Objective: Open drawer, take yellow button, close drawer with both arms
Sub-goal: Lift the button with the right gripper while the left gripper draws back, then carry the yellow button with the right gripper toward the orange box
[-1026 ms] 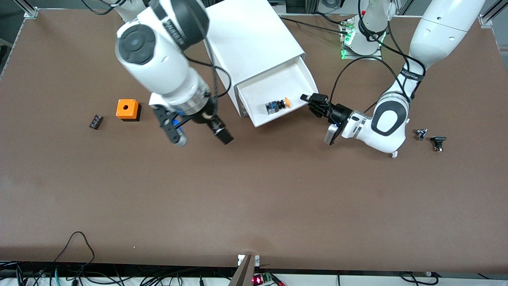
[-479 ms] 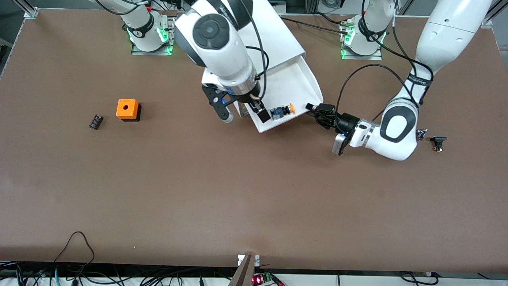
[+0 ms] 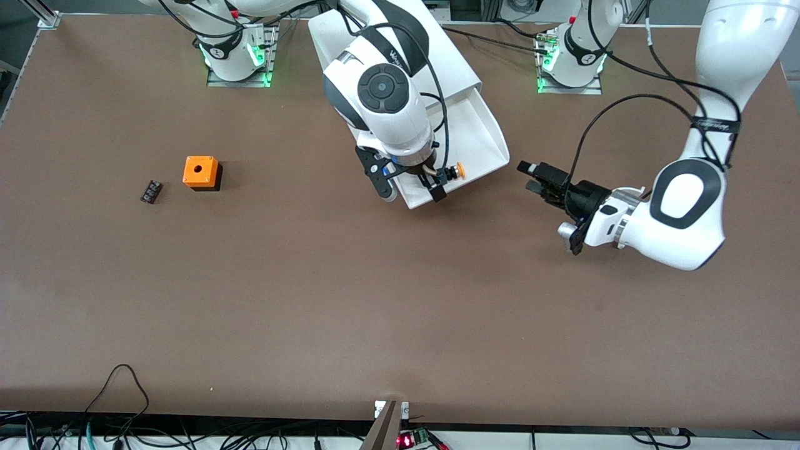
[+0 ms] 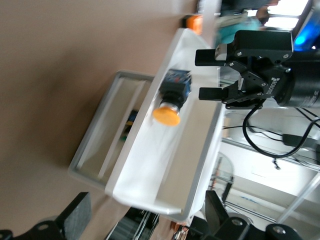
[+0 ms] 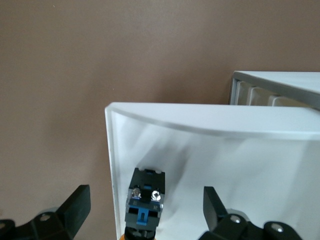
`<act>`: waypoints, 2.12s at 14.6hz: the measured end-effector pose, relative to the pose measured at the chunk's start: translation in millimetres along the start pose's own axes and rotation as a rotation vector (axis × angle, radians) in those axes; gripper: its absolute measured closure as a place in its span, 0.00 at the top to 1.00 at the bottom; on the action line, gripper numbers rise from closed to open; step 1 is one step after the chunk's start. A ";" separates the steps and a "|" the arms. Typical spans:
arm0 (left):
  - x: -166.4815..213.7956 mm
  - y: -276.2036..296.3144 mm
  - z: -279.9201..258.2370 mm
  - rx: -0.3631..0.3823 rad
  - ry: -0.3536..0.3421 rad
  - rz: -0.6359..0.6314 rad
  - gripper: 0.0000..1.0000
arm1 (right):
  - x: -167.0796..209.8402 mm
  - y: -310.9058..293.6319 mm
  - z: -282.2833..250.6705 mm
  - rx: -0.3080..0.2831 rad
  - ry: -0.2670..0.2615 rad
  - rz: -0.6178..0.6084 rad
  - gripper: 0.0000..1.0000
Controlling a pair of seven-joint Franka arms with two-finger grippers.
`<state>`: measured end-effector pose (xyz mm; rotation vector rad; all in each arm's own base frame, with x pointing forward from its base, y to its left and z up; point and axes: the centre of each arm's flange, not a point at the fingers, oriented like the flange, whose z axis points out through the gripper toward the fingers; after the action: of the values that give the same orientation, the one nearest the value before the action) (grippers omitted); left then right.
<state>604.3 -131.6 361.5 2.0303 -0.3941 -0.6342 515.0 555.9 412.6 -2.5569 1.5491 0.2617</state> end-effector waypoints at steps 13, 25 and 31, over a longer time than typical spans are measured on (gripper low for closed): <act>-39.1 148.7 -70.1 0.999 0.039 -0.163 1.00 | -12.0 -1.2 25.1 0.011 -0.005 0.012 0.43; -39.3 148.3 -115.3 1.022 0.222 -0.161 1.00 | -4.4 -12.0 -63.6 0.112 -0.006 -0.144 0.33; -39.4 149.0 -115.6 1.017 0.250 -0.207 1.00 | 179.6 -35.1 -119.2 0.073 0.046 -0.454 0.33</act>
<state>635.8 -106.6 549.9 3.1092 -0.3972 -0.2914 636.8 392.1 490.3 -2.7749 0.9269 0.0909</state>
